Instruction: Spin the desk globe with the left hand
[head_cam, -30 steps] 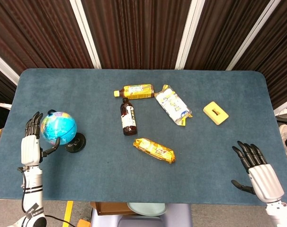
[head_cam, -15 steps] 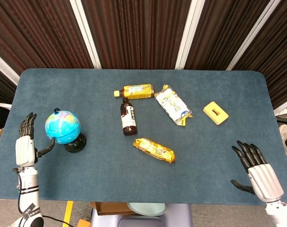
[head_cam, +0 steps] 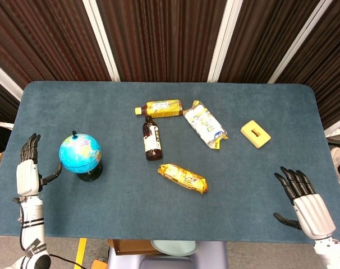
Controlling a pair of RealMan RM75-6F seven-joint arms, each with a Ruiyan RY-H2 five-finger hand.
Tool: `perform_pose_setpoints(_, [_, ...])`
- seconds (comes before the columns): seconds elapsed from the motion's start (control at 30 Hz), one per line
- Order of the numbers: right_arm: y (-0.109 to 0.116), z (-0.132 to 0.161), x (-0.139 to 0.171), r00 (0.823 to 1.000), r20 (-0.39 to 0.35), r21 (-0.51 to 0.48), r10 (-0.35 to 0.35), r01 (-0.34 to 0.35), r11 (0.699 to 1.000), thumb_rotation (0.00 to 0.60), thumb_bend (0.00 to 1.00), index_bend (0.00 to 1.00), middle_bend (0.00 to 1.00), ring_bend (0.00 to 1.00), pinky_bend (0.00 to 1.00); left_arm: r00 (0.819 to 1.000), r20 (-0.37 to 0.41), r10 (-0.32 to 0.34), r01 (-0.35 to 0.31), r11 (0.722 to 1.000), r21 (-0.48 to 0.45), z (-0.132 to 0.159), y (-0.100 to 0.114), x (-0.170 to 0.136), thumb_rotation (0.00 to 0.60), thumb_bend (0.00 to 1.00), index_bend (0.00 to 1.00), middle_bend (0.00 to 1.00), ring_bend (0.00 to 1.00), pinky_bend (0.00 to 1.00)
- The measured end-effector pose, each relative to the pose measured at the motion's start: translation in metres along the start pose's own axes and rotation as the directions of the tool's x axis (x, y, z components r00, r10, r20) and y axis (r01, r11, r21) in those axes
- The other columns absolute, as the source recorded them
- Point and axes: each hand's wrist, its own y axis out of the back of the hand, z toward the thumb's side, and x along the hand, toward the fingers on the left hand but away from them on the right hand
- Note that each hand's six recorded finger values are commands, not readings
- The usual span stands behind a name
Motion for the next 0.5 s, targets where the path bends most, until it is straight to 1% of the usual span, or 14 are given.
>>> perform_pose_setpoints(0.5, [-0.001,0.0,0.0,1.0,0.004,0.005,-0.001,0.001,1.0,0.6,0.07,0.0,0.0,0.0,0.0,0.999,-0.022,-0.039,0.038,0.999,-0.01,0.0,-0.011,0.014,0.6,0.32,0.0,0.0,0.0,0.0])
